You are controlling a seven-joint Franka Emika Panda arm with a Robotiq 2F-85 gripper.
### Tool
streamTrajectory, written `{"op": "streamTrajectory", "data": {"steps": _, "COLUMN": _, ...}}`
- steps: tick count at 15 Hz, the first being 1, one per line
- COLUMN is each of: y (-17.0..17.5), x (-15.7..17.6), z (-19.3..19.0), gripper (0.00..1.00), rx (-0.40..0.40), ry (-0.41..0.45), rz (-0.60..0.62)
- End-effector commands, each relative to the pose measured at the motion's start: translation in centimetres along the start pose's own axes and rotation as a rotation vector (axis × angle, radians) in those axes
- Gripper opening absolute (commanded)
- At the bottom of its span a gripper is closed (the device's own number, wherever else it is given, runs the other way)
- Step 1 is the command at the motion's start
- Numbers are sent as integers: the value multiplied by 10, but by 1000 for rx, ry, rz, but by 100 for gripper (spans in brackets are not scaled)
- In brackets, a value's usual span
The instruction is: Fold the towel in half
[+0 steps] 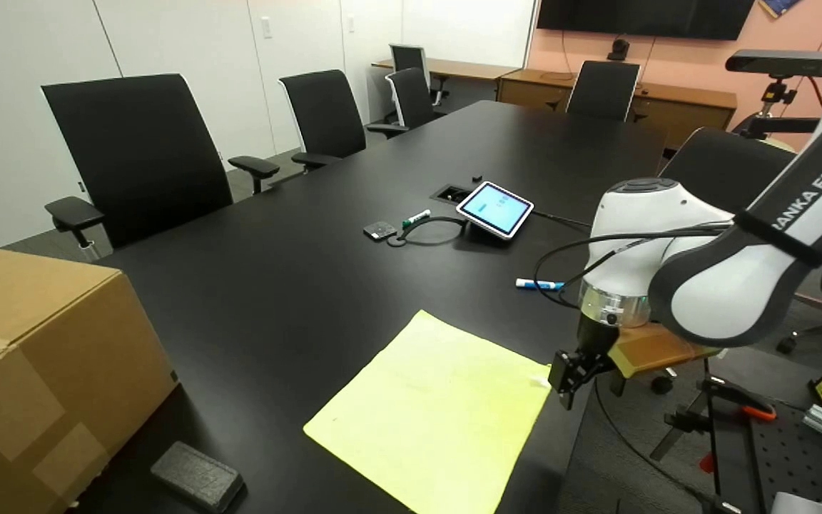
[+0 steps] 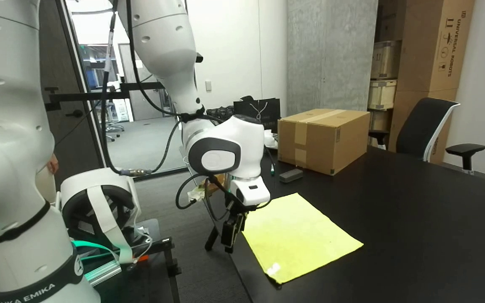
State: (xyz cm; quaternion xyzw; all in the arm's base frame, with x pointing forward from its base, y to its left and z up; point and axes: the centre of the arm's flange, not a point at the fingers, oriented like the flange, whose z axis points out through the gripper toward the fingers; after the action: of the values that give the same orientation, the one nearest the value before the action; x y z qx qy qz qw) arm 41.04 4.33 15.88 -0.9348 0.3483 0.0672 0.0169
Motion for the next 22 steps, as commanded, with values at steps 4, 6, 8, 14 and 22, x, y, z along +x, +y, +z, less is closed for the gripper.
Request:
{"op": "streamTrajectory", "data": {"steps": 4, "y": -15, "x": 39, "z": 21, "gripper": 100, "rx": 65, "ry": 27, "rz": 131}}
{"op": "streamTrajectory", "data": {"steps": 6, "y": -16, "x": 53, "z": 26, "gripper": 100, "rx": 53, "ry": 26, "rz": 143}}
{"op": "streamTrajectory", "data": {"steps": 8, "y": -14, "x": 72, "z": 29, "gripper": 100, "rx": 31, "ry": 26, "rz": 160}}
{"op": "streamTrajectory", "data": {"steps": 14, "y": -15, "x": 120, "z": 41, "gripper": 100, "rx": -19, "ry": 24, "rz": 185}}
{"op": "streamTrajectory", "data": {"steps": 22, "y": -12, "x": 142, "z": 71, "gripper": 100, "rx": -44, "ry": -21, "rz": 209}}
